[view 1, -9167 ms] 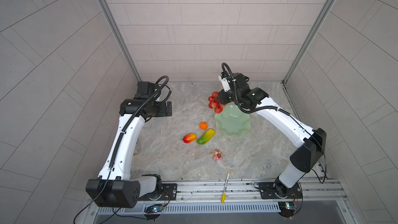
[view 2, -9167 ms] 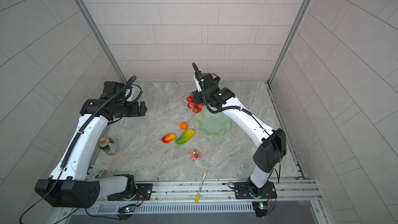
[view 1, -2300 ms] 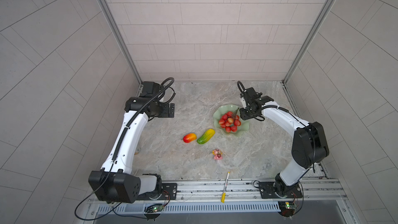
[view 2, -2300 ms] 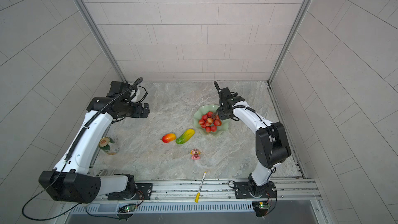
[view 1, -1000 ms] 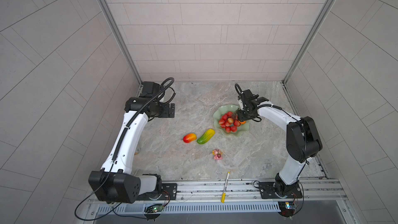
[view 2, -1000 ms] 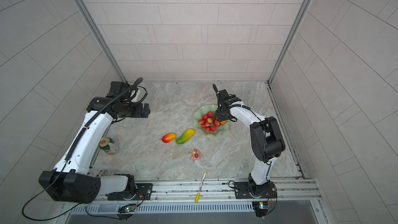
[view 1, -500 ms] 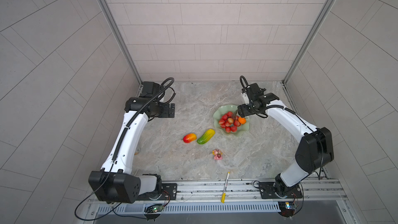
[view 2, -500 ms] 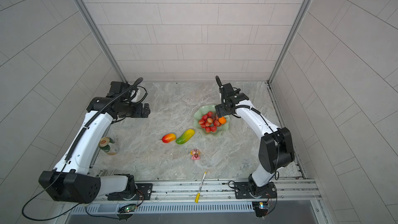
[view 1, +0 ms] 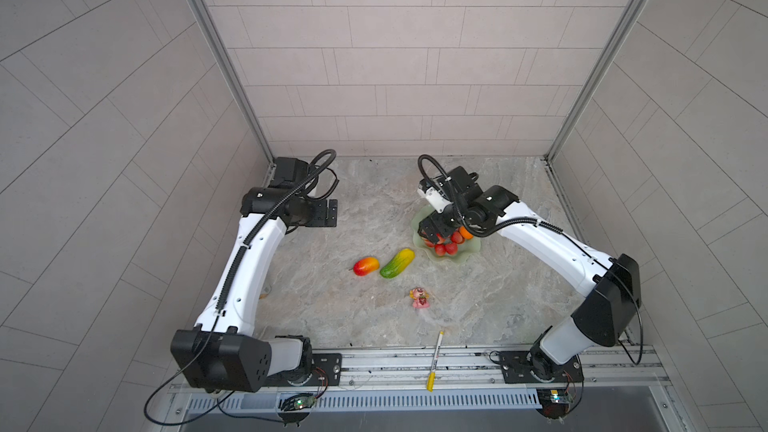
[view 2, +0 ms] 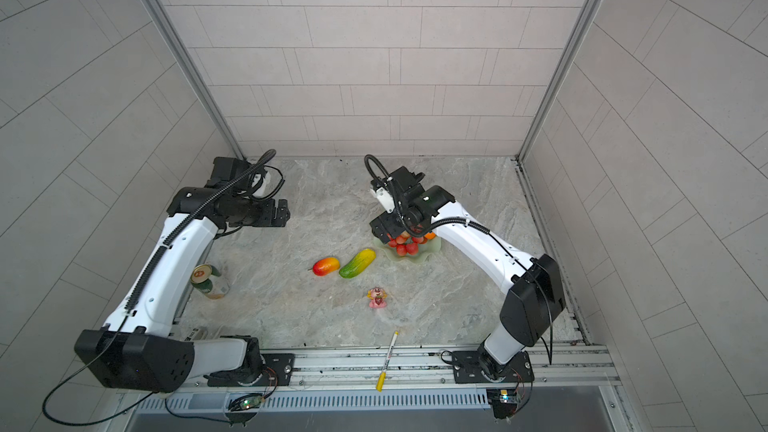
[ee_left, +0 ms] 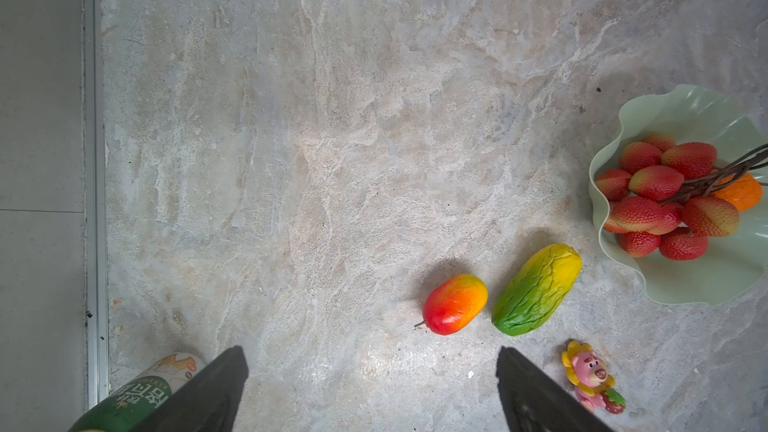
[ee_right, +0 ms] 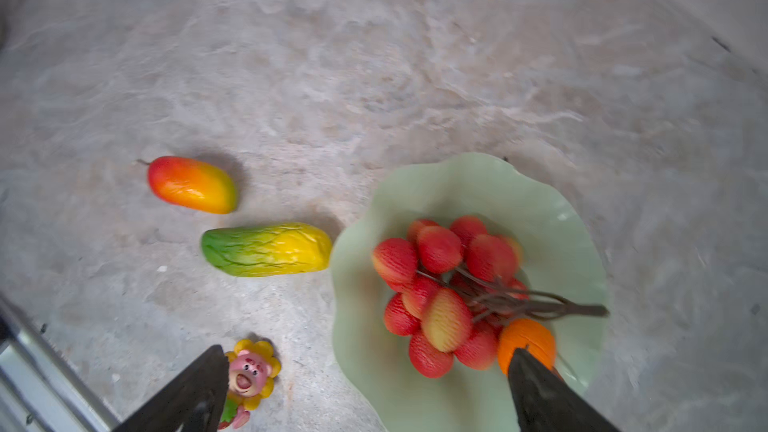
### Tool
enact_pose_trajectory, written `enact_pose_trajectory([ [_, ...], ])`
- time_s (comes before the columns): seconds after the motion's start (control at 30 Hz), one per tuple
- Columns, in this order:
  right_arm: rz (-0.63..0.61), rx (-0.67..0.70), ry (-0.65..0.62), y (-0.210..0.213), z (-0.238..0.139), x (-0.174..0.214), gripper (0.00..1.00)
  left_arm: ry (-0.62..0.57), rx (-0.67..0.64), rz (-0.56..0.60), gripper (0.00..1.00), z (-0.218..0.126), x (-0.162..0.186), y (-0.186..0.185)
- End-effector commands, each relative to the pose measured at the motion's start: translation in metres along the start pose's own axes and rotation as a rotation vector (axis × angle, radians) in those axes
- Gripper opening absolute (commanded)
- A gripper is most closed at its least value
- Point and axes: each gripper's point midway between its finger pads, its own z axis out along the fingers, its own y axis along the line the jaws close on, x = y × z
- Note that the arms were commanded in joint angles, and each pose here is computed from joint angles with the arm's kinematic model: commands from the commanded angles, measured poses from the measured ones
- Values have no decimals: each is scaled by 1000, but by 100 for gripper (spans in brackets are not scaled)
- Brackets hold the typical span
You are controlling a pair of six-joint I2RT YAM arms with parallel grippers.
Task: Place and organize the fake fruits in the fruit bowl
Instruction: 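Open the right gripper and move it over the red-yellow mango, then lower the right gripper and grasp the mango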
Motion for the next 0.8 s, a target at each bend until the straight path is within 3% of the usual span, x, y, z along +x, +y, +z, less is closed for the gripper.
enact_pose_trajectory([
  [0.0, -139, -102, 37, 25, 24, 1, 100, -23, -6, 15, 100, -4, -2, 0],
  [0.33, -381, -306, 129, 114, 86, -4, 100, -25, -56, 8, 100, -7, -3, 8],
  [0.77, -356, -402, 143, 154, 151, 6, 96, -14, -116, -17, 100, -6, -3, 19],
])
